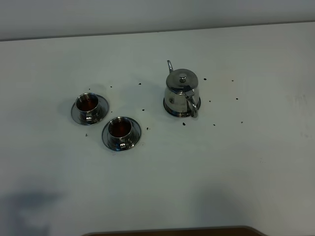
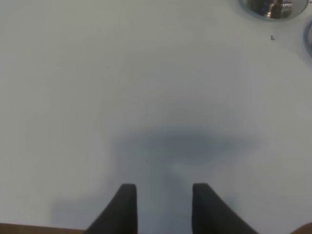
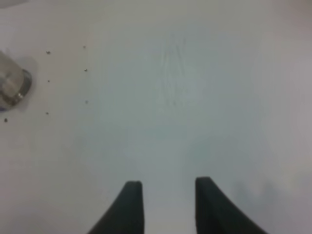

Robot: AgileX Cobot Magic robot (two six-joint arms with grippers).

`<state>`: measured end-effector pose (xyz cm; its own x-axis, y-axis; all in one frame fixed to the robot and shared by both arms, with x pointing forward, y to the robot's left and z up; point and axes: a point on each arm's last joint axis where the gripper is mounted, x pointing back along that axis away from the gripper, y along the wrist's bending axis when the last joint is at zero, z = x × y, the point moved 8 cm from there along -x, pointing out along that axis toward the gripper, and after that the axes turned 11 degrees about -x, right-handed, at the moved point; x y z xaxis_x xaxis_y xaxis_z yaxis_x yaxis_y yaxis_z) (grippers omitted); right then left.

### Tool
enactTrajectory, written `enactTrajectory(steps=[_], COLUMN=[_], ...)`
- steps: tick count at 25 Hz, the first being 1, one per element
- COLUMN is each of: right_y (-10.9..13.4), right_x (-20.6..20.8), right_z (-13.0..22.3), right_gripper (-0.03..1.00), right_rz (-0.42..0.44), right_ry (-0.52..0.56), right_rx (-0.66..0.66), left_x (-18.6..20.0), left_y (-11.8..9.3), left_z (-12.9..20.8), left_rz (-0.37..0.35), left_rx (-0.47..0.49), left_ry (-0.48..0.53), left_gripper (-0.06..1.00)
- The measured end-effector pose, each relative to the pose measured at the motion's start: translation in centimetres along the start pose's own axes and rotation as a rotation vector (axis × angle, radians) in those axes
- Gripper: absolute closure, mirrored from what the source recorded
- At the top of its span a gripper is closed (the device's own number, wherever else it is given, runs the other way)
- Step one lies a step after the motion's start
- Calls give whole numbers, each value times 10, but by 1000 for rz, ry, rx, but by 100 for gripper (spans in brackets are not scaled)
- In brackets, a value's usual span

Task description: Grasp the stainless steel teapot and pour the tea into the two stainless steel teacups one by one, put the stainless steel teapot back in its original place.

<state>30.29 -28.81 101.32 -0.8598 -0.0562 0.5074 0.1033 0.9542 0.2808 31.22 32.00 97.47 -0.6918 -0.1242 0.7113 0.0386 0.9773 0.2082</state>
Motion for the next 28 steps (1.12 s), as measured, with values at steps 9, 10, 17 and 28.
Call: enactTrajectory(steps=[9, 10, 17, 28], right_y=[1, 1, 1, 1], right_x=[5, 5, 5, 5], right_z=[1, 1, 1, 1], right_gripper=[73, 73, 73, 73], right_rz=[-12, -12, -13, -13], right_ry=[-32, -32, -32, -32], right_rx=[1, 1, 1, 1], left_x=[0, 0, 0, 0], left_y=[0, 0, 0, 0], left_z=[0, 0, 0, 0], left_rz=[0, 0, 0, 0], left_rx=[0, 0, -1, -1], left_ry=[0, 0, 0, 0], left_gripper=[62, 62, 62, 62])
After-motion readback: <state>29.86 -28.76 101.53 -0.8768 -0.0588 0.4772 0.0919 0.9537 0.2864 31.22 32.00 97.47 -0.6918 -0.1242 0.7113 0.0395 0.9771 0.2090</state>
